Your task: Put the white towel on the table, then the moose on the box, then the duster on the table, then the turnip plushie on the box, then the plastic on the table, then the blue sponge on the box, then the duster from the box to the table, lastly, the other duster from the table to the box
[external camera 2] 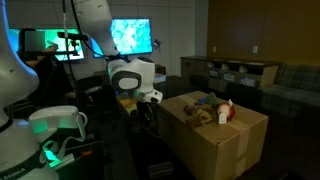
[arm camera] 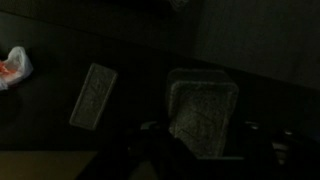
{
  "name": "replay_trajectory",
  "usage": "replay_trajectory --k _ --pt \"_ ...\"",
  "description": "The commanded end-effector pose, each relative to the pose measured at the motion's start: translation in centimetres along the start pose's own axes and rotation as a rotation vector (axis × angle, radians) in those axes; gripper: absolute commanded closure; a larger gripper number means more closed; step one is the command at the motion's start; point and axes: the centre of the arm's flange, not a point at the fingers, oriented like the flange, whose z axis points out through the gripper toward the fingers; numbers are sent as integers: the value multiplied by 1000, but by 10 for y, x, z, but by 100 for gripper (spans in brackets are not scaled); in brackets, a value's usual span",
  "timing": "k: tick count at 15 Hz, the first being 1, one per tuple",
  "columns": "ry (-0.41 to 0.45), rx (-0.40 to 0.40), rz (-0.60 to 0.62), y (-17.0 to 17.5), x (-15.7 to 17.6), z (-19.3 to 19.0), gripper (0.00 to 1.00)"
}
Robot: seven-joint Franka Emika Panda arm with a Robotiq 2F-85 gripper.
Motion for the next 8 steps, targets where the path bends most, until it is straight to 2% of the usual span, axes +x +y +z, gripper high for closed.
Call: replay_trajectory --k 1,6,8 --pt "32 -3 -49 -14 -7 -87 69" --pt "101 -37 -116 -37 17 -148 69" --pt "136 -65 -146 -45 33 -160 69"
